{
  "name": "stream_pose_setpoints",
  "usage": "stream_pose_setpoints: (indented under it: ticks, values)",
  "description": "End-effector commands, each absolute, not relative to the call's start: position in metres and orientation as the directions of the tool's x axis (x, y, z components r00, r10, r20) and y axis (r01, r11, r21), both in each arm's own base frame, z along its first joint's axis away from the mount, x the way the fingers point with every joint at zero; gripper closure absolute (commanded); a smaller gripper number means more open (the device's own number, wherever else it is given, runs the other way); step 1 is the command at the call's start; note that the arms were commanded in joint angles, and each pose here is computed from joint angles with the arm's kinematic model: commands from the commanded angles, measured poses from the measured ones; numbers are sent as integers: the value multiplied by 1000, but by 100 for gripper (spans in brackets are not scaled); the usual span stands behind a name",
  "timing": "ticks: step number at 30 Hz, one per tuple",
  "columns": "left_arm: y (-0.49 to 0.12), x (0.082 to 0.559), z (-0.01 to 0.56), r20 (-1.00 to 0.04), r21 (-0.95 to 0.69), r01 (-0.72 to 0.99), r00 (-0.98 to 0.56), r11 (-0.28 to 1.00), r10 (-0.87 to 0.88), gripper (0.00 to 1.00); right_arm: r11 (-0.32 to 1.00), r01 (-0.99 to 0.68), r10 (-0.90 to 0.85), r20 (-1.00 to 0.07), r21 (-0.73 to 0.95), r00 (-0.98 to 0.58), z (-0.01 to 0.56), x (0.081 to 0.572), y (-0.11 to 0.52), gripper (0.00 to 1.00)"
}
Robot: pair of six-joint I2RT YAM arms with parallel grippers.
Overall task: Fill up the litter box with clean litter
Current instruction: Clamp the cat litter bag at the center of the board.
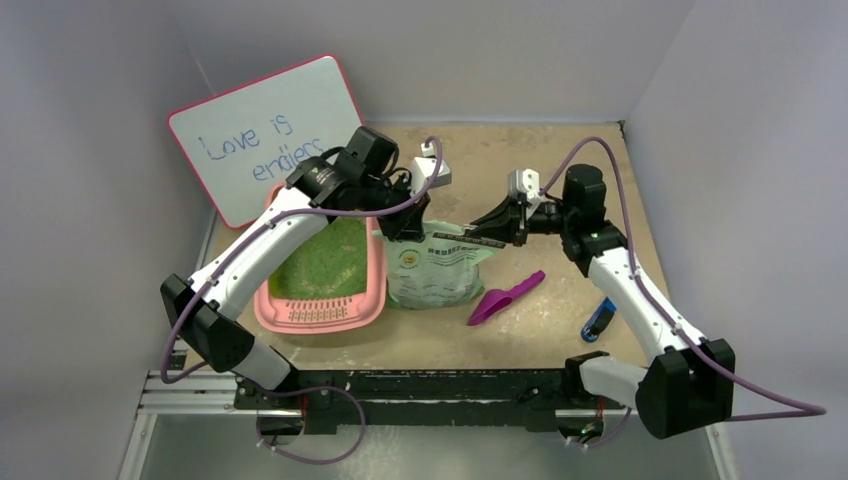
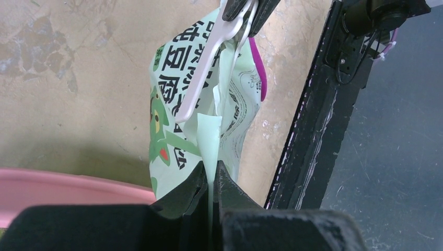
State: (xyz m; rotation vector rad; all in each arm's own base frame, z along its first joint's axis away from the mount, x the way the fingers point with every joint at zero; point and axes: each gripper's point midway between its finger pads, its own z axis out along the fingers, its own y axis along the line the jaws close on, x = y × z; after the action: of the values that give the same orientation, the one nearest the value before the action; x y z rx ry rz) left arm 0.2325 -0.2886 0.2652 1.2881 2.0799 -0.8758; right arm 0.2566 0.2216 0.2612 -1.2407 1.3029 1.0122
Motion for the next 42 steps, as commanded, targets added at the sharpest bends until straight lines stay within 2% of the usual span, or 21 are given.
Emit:
stream_pose_setpoints:
  ticks: [1,3,8,16,18,22,24,27,30,36,42]
  values:
    - [-307,212,347,-888,-189,963,-251,190,386,100,153,-983,-84,-992,-101,89,269,263,220,100]
    - [-308,213,347,-887,-189,963,-251,192,387,100,146,-983,-47,-993,-112,106,273,259,222,100]
    - [-308,214,349,-892,-188,962,-251,196,376,100,210,-974,-79,-995,-83,68,250,263,218,99]
    - [-309,213,346,-889,-194,961,-257,196,380,100,256,-965,-89,-996,-51,29,251,272,216,59]
    - [-309,212,346,-888,-194,962,-256,193,382,100,258,-965,-91,-996,-48,25,256,273,216,55]
    - [-307,214,346,-889,-186,960,-254,208,381,100,238,-971,-96,-995,-25,2,262,271,217,53]
    - [-307,215,347,-890,-182,961,-251,209,380,100,234,-972,-95,-995,-12,-11,266,268,217,49]
    - [-307,215,349,-893,-174,962,-245,212,377,100,294,-956,-89,-996,-15,-12,275,273,212,40]
    - [-307,216,350,-897,-165,963,-237,214,373,85,356,-934,-79,-997,-16,-13,283,279,208,26]
    - [-307,215,350,-898,-161,965,-230,206,376,77,363,-932,-96,-994,19,-58,277,280,207,23]
    - [-305,217,349,-898,-150,965,-224,217,378,57,291,-955,-86,-993,52,-81,278,274,214,19]
